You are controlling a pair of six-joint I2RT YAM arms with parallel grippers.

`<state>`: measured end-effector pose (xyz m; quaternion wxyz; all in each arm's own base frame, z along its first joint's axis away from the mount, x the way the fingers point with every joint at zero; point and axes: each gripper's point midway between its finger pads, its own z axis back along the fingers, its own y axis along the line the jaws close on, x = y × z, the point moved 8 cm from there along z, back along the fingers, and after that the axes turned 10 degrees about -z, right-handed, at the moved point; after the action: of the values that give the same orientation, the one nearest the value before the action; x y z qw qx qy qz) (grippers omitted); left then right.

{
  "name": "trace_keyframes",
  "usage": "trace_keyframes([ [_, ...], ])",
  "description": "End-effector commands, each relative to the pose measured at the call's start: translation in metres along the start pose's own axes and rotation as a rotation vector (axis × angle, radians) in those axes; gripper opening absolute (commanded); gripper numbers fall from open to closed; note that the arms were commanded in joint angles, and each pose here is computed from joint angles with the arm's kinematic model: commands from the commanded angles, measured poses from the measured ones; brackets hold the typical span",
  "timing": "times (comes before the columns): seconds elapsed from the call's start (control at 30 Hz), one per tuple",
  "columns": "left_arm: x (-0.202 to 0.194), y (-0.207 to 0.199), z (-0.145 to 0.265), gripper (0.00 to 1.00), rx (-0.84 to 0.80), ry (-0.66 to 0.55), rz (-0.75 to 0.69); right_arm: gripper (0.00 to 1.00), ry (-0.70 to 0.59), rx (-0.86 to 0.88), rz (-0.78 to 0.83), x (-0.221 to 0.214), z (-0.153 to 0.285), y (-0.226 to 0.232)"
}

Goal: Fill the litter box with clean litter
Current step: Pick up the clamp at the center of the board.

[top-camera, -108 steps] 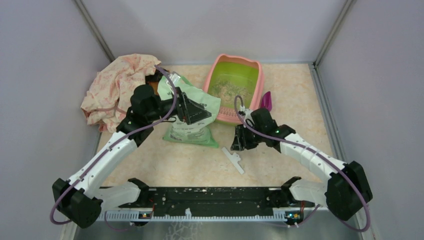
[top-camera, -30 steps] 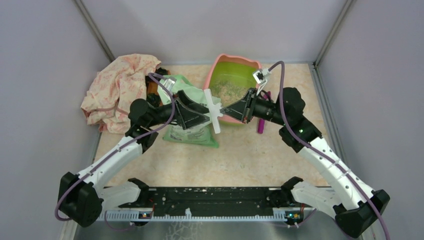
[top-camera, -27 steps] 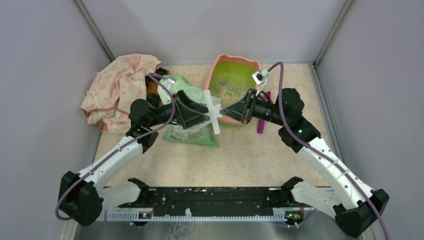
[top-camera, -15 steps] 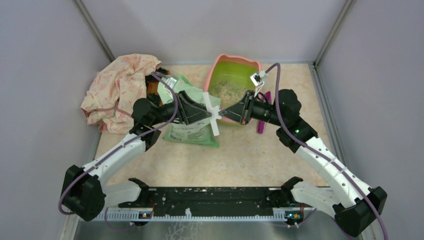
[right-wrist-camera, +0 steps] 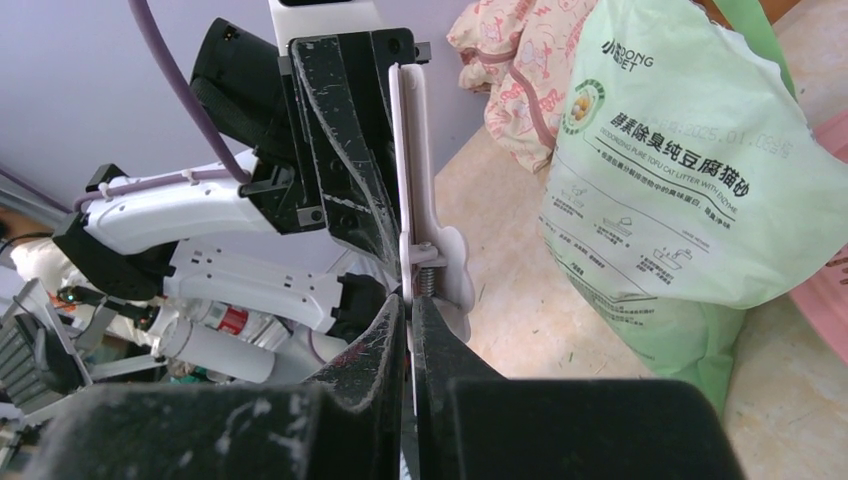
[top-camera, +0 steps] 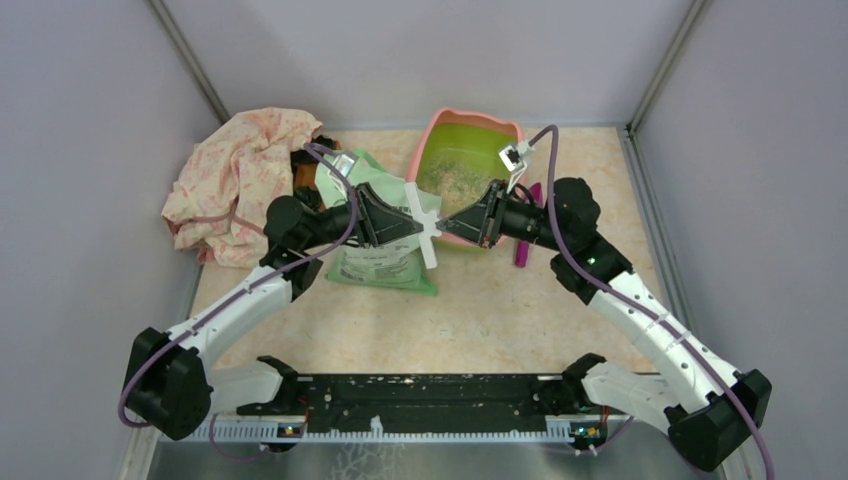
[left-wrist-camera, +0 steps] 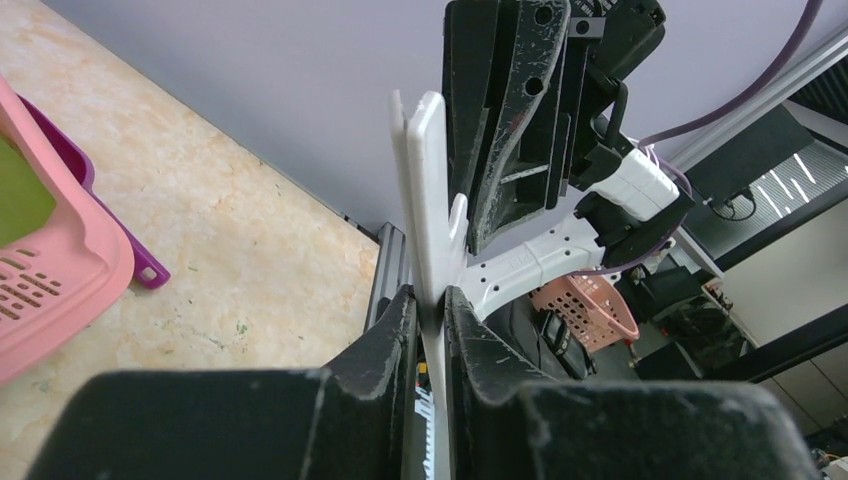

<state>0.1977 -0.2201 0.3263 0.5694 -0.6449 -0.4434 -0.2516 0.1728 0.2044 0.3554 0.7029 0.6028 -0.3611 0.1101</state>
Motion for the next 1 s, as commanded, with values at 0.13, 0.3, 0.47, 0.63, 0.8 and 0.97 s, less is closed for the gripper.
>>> trace_keyframes([
  [0.13,0.01,-0.009,-0.001,0.16,-0.039,-0.014,-0.051,0.28,-0.019,-0.009,0.054,0.007,0.006,0.011],
  [0.3,0.011,-0.01,-0.002,0.16,-0.044,-0.013,-0.046,0.36,-0.022,-0.026,0.061,0.006,0.009,0.011],
  [0.47,0.011,-0.011,-0.001,0.16,-0.05,-0.012,-0.037,0.43,-0.035,-0.016,0.076,0.005,0.012,0.013],
  [0.63,0.011,-0.013,-0.002,0.16,-0.067,-0.011,-0.026,0.45,-0.03,0.006,0.073,0.005,0.01,0.013],
  [0.8,0.011,-0.014,-0.002,0.16,-0.078,-0.015,-0.016,0.46,-0.021,0.048,0.074,0.005,0.005,0.014],
  [0.97,0.01,-0.014,-0.003,0.16,-0.098,-0.013,0.002,0.46,-0.02,0.088,0.065,0.006,0.001,0.015],
])
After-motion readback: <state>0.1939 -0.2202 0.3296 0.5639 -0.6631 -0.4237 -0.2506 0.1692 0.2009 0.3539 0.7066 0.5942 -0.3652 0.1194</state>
